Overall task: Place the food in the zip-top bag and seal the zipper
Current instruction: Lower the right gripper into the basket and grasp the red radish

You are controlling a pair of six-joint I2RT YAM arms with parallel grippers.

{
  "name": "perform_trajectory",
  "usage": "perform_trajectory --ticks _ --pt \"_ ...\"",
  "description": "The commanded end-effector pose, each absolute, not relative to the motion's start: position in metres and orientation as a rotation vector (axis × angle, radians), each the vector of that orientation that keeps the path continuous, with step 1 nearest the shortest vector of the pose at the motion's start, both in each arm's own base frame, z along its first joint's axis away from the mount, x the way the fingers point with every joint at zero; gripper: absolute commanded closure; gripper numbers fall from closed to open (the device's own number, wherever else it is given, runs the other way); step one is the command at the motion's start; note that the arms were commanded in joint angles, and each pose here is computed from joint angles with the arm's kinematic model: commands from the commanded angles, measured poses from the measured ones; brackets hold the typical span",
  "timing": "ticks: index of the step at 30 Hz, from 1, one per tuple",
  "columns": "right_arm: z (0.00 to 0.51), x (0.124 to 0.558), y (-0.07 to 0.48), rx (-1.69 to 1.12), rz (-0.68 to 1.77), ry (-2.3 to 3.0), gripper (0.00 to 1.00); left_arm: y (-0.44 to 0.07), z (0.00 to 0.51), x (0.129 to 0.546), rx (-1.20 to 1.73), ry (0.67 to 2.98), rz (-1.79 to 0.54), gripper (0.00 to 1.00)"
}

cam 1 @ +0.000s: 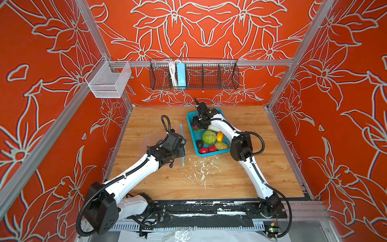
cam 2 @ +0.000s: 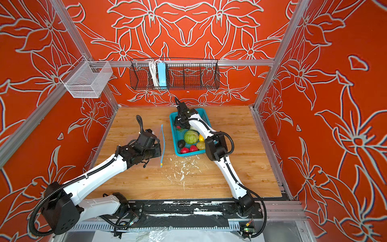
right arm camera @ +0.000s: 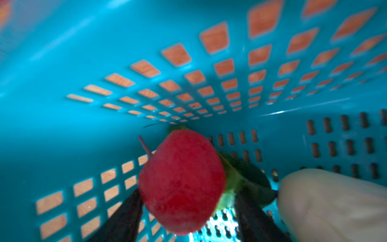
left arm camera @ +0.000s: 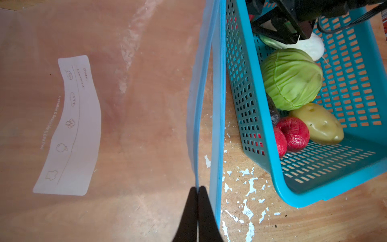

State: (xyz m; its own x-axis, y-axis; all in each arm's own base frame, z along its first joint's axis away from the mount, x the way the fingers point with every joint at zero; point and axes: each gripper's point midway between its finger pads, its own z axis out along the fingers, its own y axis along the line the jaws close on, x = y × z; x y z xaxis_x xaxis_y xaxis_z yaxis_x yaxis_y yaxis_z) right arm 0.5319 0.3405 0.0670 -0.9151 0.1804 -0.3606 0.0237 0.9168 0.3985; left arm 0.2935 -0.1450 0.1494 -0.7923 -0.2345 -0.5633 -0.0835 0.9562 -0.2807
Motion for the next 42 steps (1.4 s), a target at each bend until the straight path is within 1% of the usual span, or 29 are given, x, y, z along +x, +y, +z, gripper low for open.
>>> perform_trajectory --ticks 1,3,5,14,16,23,29,32,42 --pt "0.074 0.545 0.344 0.206 0.584 2.624 0.40 -0.144 0.148 0.293 -0.203 2.484 -0.299 1.00" --pt "0.079 0.547 0.345 0.214 0.598 2.611 0.44 -0.144 0.148 0.293 -0.208 2.484 -0.301 1.00" --pt "0.085 0.548 0.345 0.214 0.597 2.600 0.49 -0.145 0.148 0.293 -0.208 2.486 -0.307 1.00" --pt "0.111 0.539 0.341 0.142 0.625 2.576 0.60 -0.143 0.148 0.292 -0.227 2.489 -0.302 1.00" --pt "0.119 0.535 0.339 0.122 0.629 2.571 0.66 -0.141 0.146 0.290 -0.251 2.496 -0.298 1.00" --pt "0.144 0.526 0.332 0.101 0.634 2.554 0.66 -0.144 0.142 0.287 -0.294 2.502 -0.342 1.00" --pt "0.166 0.509 0.322 0.102 0.644 2.539 0.67 -0.142 0.141 0.285 -0.288 2.505 -0.334 1.00" --pt "0.177 0.501 0.320 0.106 0.692 2.504 0.66 -0.144 0.147 0.284 -0.277 2.494 -0.355 1.00" --pt "0.194 0.473 0.302 0.136 0.709 2.468 0.67 -0.148 0.167 0.288 -0.224 2.428 -0.401 1.00"
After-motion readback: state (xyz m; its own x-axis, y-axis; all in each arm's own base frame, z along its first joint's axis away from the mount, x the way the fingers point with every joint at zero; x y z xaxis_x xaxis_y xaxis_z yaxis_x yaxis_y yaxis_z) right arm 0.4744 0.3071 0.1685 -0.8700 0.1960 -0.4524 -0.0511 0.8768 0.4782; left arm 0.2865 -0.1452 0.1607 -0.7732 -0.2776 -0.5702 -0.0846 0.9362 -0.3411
